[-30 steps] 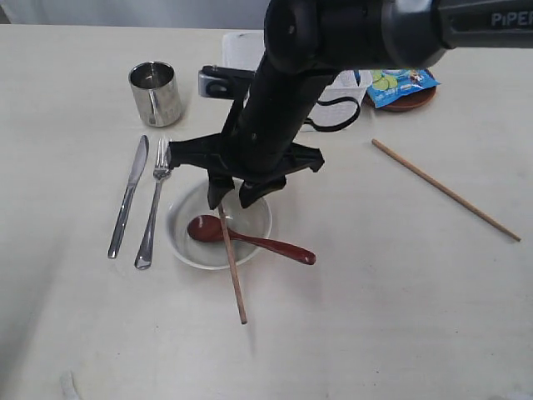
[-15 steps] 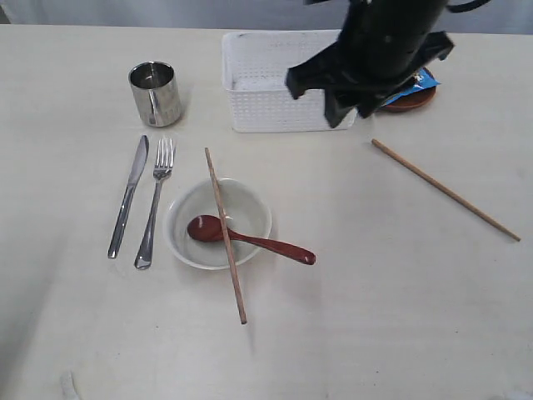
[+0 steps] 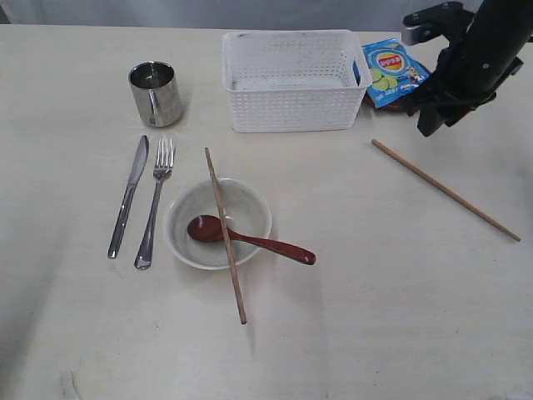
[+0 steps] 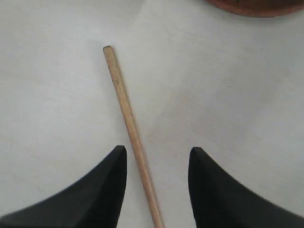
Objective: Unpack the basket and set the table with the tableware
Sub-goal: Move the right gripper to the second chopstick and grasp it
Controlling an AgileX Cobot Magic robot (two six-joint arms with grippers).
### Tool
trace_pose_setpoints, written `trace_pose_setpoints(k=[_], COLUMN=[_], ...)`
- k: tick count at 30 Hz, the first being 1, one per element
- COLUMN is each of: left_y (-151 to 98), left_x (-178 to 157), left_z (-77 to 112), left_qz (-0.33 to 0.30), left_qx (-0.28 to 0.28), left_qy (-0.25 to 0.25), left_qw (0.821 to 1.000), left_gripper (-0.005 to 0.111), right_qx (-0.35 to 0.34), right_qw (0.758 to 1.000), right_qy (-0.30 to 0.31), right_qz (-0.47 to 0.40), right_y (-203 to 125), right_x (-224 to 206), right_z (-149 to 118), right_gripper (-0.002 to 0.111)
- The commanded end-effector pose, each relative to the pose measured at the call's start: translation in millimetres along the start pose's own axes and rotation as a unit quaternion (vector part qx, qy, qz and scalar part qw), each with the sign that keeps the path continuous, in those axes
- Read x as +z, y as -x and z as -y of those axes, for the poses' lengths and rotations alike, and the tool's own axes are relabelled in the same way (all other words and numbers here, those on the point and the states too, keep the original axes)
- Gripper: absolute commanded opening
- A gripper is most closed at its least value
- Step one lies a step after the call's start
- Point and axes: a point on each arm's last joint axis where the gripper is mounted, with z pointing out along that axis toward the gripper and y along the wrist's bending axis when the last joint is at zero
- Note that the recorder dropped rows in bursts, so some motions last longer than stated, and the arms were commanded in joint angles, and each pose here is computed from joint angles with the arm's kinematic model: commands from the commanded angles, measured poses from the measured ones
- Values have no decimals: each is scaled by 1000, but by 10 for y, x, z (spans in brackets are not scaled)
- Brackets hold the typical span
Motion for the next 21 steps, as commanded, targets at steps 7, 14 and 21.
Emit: trace_pose_setpoints(k=[7, 14, 21], left_y=[-8, -8, -8], left_x=[1, 1, 1], left_z=[2, 2, 2], left_qz=[1, 1, 1], left_qx=[0, 0, 0], left_qy=[-2, -2, -2], left_qw=[1000, 1000, 1000], left_gripper=[0, 0, 0], right_qx=[-35, -44, -43], right_qw=[998, 997, 996], right_qy=[49, 58, 57], right_qz=[-21, -42, -47], right_y=[-6, -81, -130], right_x=[379, 598, 678], right_z=[-5, -75, -85], right_gripper=[41, 41, 33])
